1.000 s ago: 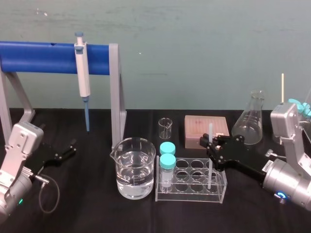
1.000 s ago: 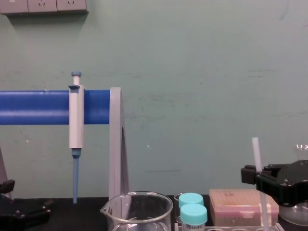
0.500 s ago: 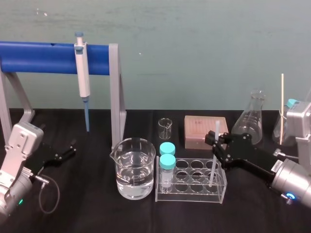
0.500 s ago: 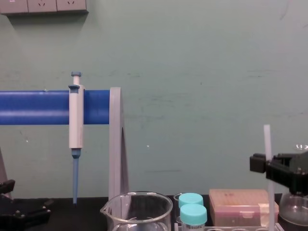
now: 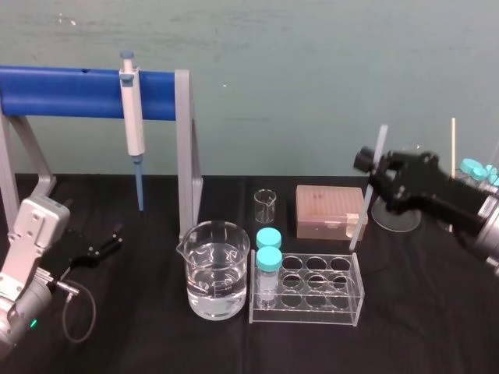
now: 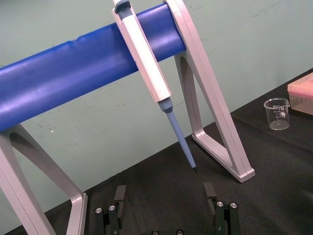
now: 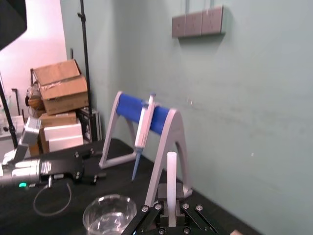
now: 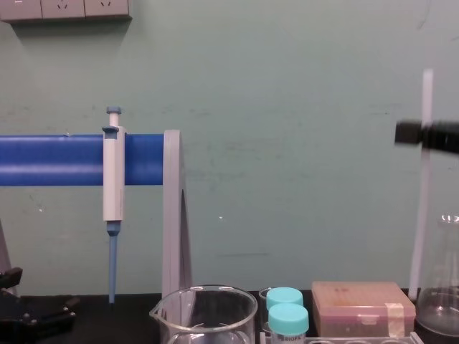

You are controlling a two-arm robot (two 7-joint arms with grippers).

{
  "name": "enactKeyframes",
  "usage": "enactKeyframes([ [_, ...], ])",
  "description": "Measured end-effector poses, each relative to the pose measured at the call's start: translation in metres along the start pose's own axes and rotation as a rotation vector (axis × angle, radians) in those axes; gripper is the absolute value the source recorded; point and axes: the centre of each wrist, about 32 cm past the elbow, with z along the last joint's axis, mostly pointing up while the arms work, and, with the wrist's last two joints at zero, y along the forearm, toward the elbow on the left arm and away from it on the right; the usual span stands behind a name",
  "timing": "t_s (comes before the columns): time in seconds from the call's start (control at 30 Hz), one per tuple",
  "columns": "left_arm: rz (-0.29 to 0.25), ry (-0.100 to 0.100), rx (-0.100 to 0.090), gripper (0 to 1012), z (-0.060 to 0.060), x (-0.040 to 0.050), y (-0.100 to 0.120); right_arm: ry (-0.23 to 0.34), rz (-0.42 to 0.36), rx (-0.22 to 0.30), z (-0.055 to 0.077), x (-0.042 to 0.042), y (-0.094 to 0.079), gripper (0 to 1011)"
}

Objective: Pick up the stirring rod with one hand, then place it down.

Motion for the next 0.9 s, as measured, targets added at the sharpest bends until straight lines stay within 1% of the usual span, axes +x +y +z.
enactKeyframes([
  [0.17,0.000,0.000,0.000,1000,0.000,0.0000,0.000,-0.032,-0.002,0.030,0.014,0.0046,-0.001,67],
  [0.27,0.000,0.000,0.000,1000,0.000,0.0000,0.000,-0.036,-0.006,0.031,0.016,0.0059,-0.001,67],
  [0.9,0.000,0.000,0.000,1000,0.000,0.0000,0.000,-0.009,-0.011,0.010,0.012,0.0051,-0.003,67],
])
